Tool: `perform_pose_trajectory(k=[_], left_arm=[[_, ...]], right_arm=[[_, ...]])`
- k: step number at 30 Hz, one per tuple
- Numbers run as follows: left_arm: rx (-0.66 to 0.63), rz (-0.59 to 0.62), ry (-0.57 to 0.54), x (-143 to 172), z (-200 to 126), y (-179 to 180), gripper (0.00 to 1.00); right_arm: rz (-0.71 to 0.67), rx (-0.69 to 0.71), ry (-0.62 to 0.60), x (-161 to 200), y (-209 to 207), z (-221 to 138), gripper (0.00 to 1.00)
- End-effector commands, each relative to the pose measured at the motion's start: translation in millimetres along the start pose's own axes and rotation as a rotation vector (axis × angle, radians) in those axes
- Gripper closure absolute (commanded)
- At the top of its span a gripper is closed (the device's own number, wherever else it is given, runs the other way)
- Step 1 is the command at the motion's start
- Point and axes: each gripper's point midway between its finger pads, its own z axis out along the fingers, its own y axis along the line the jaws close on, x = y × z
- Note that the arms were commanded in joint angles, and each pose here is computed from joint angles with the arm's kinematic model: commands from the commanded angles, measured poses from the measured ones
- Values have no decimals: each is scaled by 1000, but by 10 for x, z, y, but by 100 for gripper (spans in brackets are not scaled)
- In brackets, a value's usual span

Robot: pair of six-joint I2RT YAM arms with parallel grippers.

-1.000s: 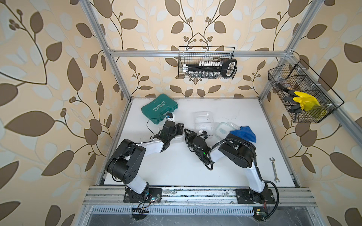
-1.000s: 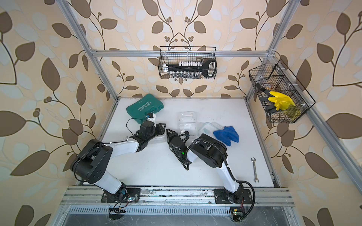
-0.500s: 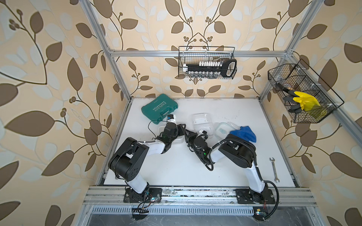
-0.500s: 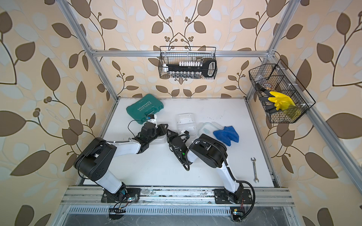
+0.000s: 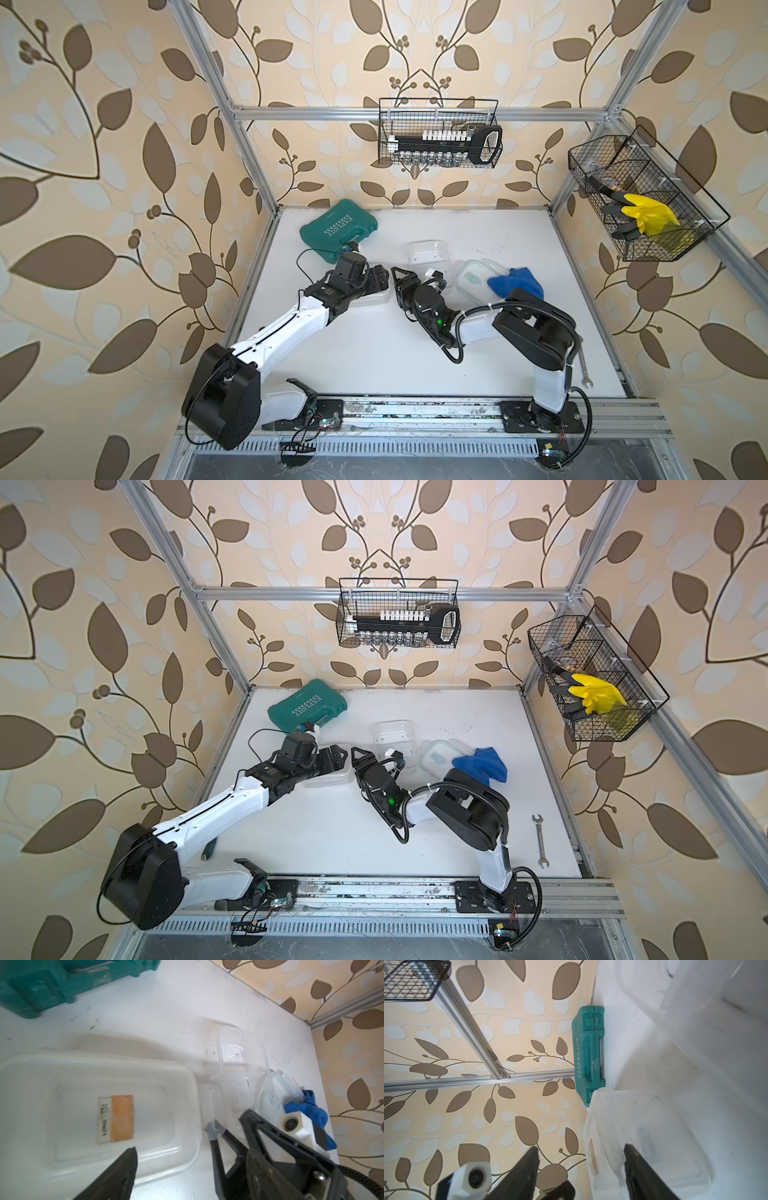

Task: Wipe the insides of the lunch boxes
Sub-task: Open the fastener of the lunch box.

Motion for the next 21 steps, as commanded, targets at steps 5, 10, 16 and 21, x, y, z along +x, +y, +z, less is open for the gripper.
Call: perform_pose_trajectory(k=[5, 10, 16, 21], left_arm=[[-187, -210, 5, -131, -326, 980, 1], [-150, -281, 40, -71, -119, 1059, 1], [-25, -364, 91, 99, 219, 1005, 3], [106, -295, 137, -37, 370, 749, 8]], right_arm=[[-237, 206, -7, -130, 169, -233, 28], [-334, 284, -25, -226, 225, -393, 25], [-575, 200, 107, 71, 581, -76, 26], [-948, 239, 300, 421, 570, 224, 27]])
